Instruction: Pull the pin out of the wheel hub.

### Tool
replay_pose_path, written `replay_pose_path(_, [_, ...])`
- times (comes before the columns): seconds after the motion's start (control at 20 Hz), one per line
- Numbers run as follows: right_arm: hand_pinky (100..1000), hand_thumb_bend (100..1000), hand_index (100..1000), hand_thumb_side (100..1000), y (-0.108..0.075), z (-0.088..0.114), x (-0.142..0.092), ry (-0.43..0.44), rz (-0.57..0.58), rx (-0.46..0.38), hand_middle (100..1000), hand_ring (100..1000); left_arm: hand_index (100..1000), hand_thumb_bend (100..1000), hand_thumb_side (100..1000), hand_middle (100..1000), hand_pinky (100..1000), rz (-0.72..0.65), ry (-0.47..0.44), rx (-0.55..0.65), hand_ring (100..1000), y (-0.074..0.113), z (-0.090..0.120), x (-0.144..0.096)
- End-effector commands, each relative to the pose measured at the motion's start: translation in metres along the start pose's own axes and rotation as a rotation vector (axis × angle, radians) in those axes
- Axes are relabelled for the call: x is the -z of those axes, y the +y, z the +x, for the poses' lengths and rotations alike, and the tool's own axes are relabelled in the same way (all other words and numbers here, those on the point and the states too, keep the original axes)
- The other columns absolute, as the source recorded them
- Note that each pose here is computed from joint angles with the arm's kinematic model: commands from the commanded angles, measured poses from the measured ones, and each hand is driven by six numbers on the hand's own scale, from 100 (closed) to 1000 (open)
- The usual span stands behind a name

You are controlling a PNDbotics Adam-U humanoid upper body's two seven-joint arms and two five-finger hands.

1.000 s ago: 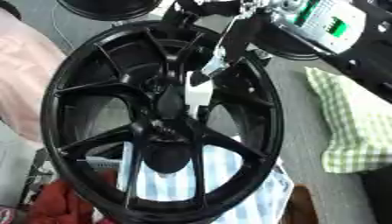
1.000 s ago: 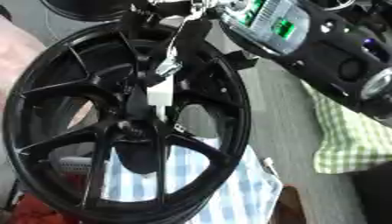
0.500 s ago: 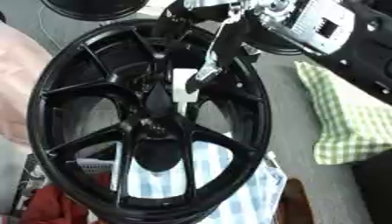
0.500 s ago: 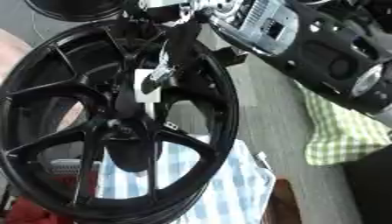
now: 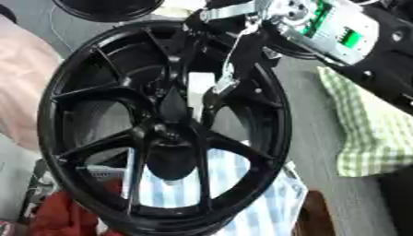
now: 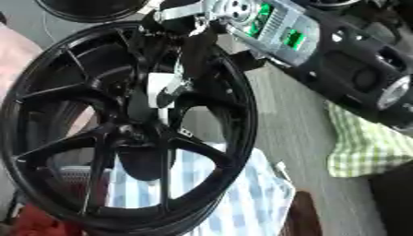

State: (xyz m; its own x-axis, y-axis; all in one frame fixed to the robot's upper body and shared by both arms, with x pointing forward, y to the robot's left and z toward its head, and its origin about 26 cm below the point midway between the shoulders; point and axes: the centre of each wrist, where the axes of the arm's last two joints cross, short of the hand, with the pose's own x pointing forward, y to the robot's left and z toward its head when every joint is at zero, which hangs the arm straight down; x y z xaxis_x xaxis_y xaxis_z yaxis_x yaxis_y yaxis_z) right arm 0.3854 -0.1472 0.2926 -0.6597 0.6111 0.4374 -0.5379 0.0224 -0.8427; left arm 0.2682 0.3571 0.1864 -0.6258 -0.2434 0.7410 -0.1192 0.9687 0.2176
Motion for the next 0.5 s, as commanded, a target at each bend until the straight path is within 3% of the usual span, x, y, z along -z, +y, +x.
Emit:
replay_pose_path(0.05, [876, 717, 832, 201, -0.008, 0.003, -0.004, 0.022, -0.018, -0.018, 626, 872, 814, 137, 822, 746, 752, -0.01, -0.031, 0.025, 700, 0.005, 0.009, 0.005])
replay_pose_path(0.5, [873, 721, 841, 199, -0.004, -0.007, -0.007, 0.065, -0.019, -0.008, 623, 867, 813, 139, 824, 746, 751, -0.01, -0.028, 0.025, 700, 0.005, 0.009, 0.005])
